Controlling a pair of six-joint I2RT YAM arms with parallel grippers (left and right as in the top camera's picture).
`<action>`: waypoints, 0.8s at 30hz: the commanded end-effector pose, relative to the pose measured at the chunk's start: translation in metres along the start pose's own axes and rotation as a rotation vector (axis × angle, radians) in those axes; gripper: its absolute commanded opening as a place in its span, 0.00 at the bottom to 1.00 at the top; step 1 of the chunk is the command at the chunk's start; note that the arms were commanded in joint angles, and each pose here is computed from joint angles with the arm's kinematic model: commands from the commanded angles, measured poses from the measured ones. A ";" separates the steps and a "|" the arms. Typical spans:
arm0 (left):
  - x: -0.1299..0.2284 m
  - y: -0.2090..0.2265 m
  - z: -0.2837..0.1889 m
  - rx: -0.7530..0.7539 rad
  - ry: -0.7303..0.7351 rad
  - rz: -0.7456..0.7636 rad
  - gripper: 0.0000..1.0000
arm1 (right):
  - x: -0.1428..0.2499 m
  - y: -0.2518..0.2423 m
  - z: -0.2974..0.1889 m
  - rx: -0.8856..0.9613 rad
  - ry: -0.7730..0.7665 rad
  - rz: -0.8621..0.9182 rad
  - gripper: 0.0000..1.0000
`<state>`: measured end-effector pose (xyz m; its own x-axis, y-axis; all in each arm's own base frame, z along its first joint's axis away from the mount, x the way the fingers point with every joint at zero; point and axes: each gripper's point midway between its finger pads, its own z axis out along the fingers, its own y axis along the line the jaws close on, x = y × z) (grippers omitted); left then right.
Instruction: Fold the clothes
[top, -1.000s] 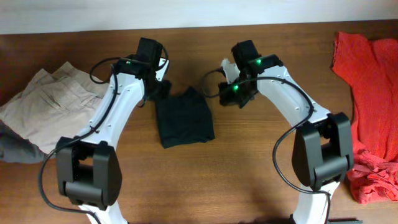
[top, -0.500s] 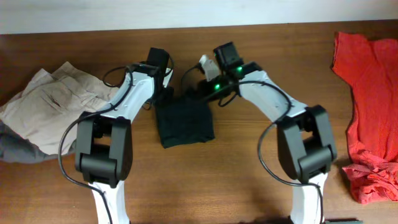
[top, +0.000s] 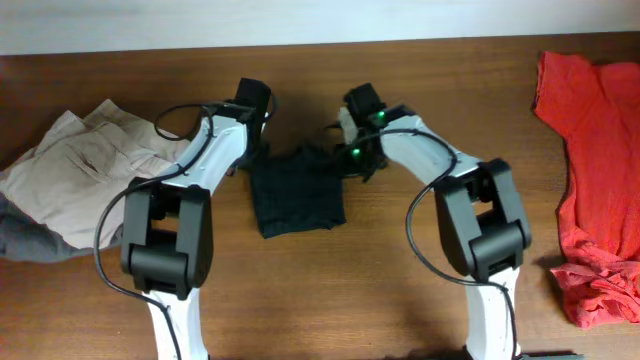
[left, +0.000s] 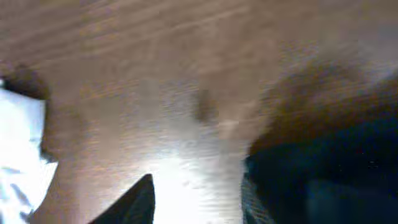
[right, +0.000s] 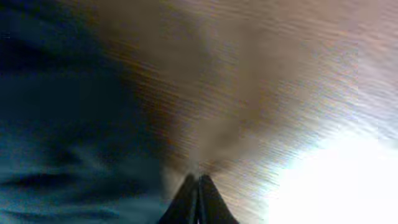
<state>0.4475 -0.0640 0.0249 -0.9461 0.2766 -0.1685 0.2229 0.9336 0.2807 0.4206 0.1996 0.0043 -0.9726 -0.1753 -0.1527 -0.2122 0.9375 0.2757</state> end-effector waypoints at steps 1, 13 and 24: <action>0.002 0.012 -0.006 -0.036 0.016 -0.031 0.50 | 0.005 -0.010 -0.009 -0.003 0.019 0.014 0.04; 0.031 -0.029 -0.067 0.287 0.119 -0.282 0.65 | -0.004 0.016 -0.101 -0.030 -0.123 -0.123 0.04; 0.060 -0.053 -0.033 0.338 0.204 -0.392 0.37 | 0.012 -0.004 -0.124 0.109 -0.098 -0.131 0.04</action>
<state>0.3801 -0.0981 0.0394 -0.9960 -0.0835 -0.0322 -0.0823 0.9959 -0.0372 0.3981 0.1637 0.1115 -0.9312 -0.2578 -0.2578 -0.3108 0.9310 0.1914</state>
